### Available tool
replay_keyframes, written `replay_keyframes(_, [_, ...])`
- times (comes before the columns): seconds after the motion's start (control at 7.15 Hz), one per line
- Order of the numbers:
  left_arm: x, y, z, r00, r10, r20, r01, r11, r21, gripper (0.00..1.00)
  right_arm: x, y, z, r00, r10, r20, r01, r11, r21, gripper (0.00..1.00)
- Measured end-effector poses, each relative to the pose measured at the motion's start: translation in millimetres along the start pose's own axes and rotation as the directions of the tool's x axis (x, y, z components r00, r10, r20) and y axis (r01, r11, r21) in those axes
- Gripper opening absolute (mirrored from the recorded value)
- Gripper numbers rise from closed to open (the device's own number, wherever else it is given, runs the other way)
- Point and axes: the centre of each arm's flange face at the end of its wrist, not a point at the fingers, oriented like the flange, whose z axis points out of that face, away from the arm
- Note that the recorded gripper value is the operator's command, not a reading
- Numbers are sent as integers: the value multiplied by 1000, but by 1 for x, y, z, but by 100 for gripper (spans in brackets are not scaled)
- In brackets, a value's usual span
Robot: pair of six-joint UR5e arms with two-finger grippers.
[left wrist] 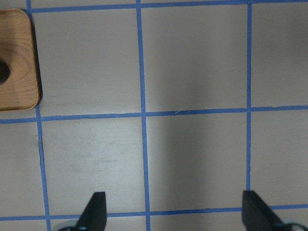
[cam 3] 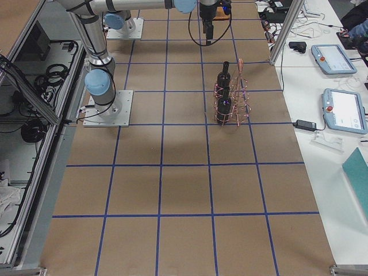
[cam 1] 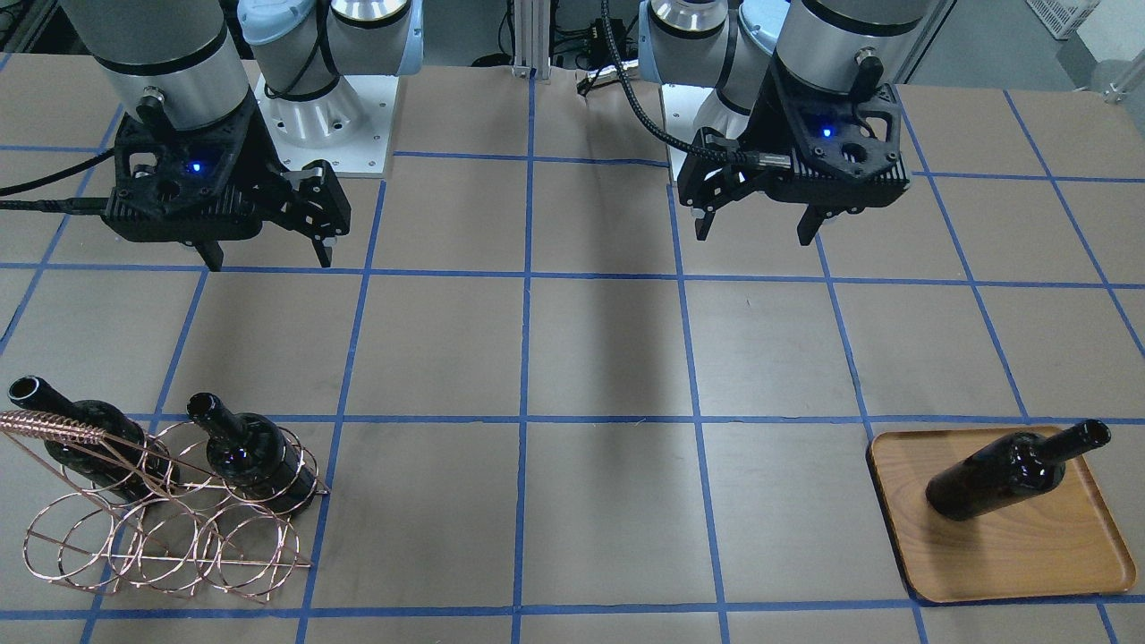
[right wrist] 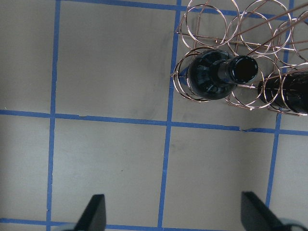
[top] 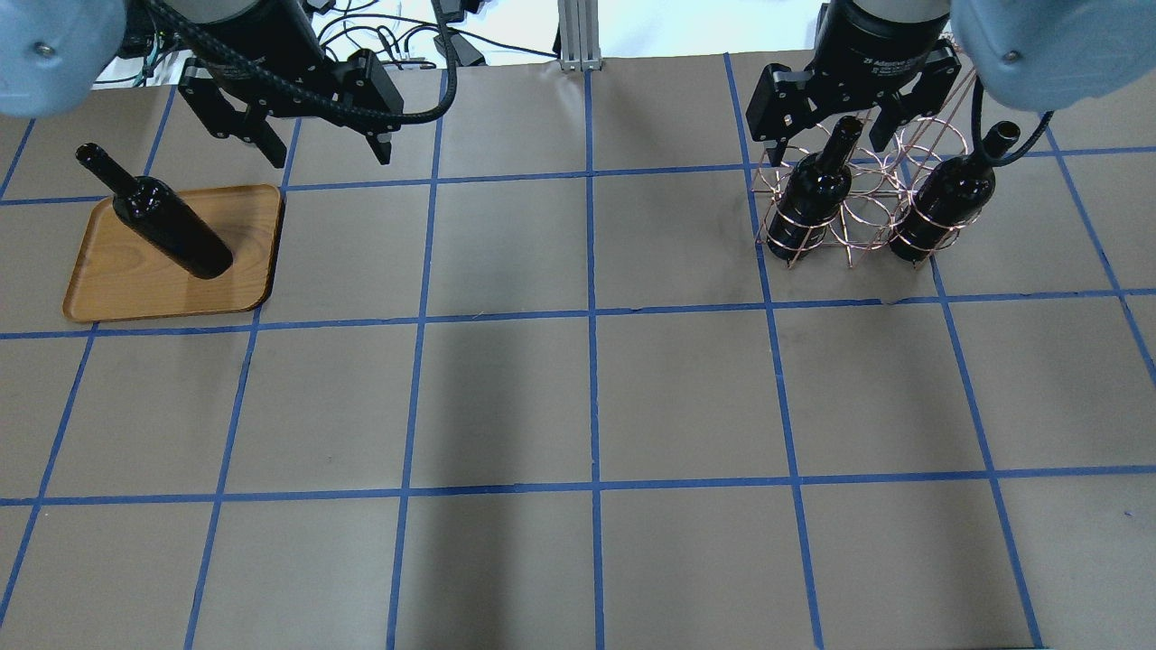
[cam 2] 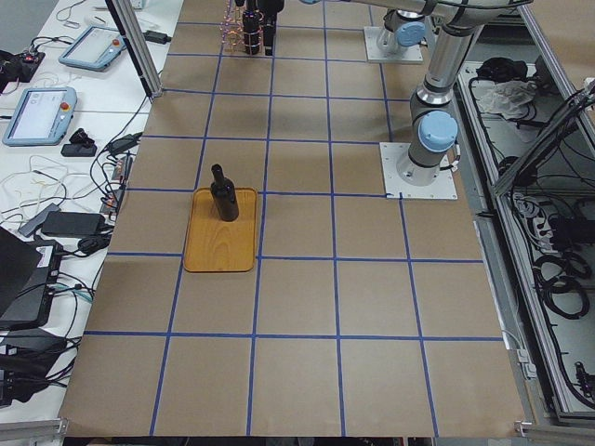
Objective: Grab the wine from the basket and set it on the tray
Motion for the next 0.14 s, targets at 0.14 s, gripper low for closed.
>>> replay_keyframes(0.14, [1,3,0,1000,4,0,-4,1000,0,97,0,0,0,1000,-1,-1,1,1000,-1,100])
